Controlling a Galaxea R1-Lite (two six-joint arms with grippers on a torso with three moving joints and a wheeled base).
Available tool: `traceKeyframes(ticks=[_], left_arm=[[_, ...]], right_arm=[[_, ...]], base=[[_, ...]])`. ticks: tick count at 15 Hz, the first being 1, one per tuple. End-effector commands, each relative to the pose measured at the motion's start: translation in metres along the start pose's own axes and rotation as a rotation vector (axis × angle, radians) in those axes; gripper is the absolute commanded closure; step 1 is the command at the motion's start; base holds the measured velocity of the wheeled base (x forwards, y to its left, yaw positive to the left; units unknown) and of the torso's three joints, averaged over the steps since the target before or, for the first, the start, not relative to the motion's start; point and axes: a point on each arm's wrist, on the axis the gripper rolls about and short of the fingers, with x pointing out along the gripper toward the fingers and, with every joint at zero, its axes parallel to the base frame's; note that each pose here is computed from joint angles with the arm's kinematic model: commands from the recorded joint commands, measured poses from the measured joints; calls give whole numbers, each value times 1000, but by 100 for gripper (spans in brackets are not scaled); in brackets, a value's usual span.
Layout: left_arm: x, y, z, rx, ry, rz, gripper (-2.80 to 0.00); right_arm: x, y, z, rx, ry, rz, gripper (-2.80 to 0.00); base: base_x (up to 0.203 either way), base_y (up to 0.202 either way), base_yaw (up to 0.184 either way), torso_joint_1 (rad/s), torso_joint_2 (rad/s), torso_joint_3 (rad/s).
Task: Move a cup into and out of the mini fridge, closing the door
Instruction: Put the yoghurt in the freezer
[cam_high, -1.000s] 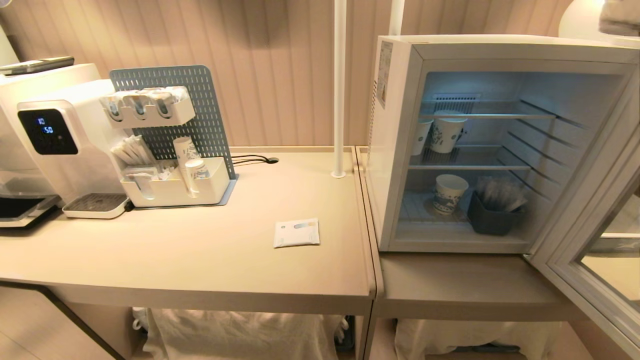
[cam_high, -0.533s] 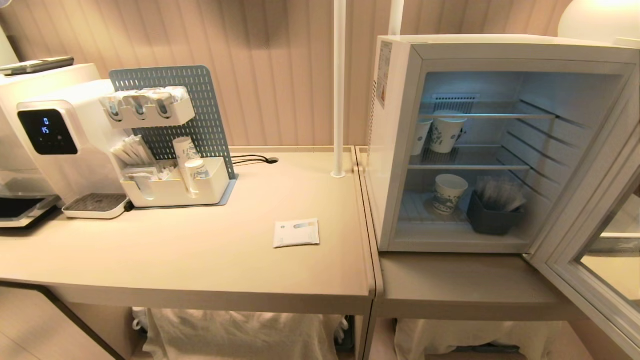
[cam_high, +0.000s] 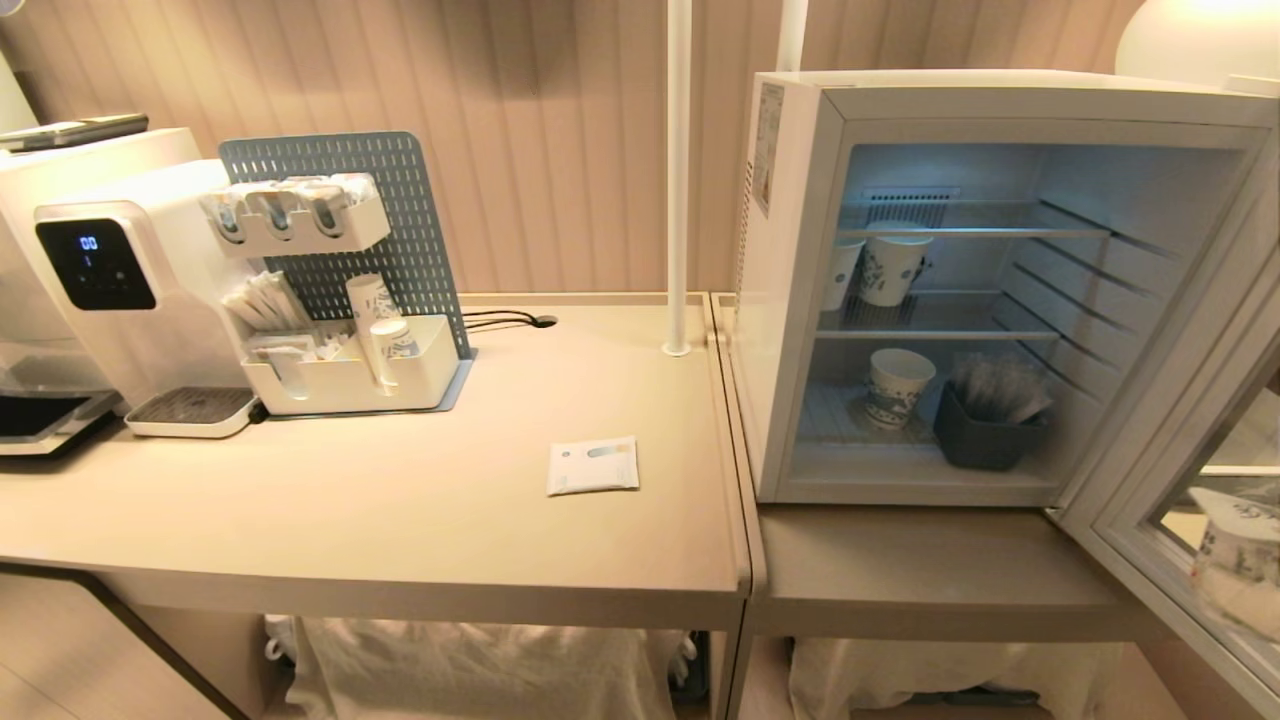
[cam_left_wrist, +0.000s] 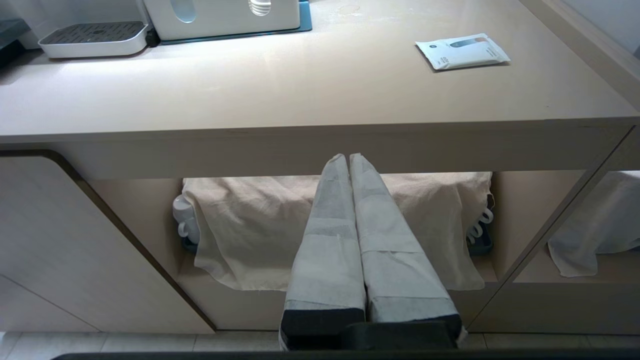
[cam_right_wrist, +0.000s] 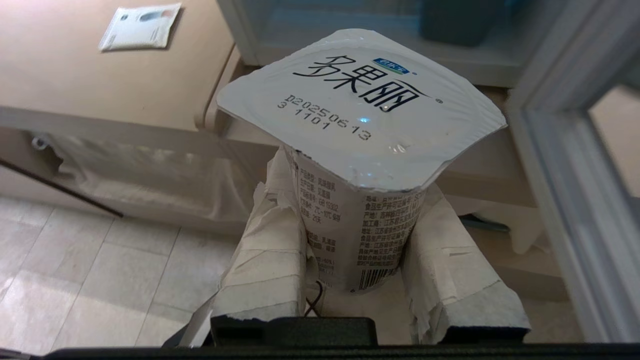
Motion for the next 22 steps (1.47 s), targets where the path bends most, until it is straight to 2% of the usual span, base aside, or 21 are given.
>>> traceKeyframes(ticks=[1, 6, 9, 13, 16, 19, 22], left_arm=[[0, 0, 0, -1, -1, 0, 0], [0, 0, 0, -6, -1, 1, 0], [0, 0, 0, -20, -1, 1, 0], [0, 0, 0, -26, -1, 7, 0], [0, 0, 0, -26, -1, 7, 0], [0, 0, 0, -26, -1, 7, 0], [0, 0, 0, -26, -1, 7, 0]], right_arm=[[21, 3, -9, -6, 64, 29, 0], [78, 10, -2, 34, 92, 44, 0], [124, 11, -2, 72, 85, -49, 0], [176, 8, 8, 110, -67, -157, 0], [180, -2, 31, 131, -161, -199, 0], [177, -11, 41, 130, -206, -234, 0], [172, -8, 28, 111, -165, -222, 0]], base=[[0, 0, 0, 0, 0, 0], [0, 0, 0, 0, 0, 0], [0, 0, 0, 0, 0, 0], [0, 0, 0, 0, 0, 0], [0, 0, 0, 0, 0, 0], [0, 0, 0, 0, 0, 0], [0, 0, 0, 0, 0, 0]])
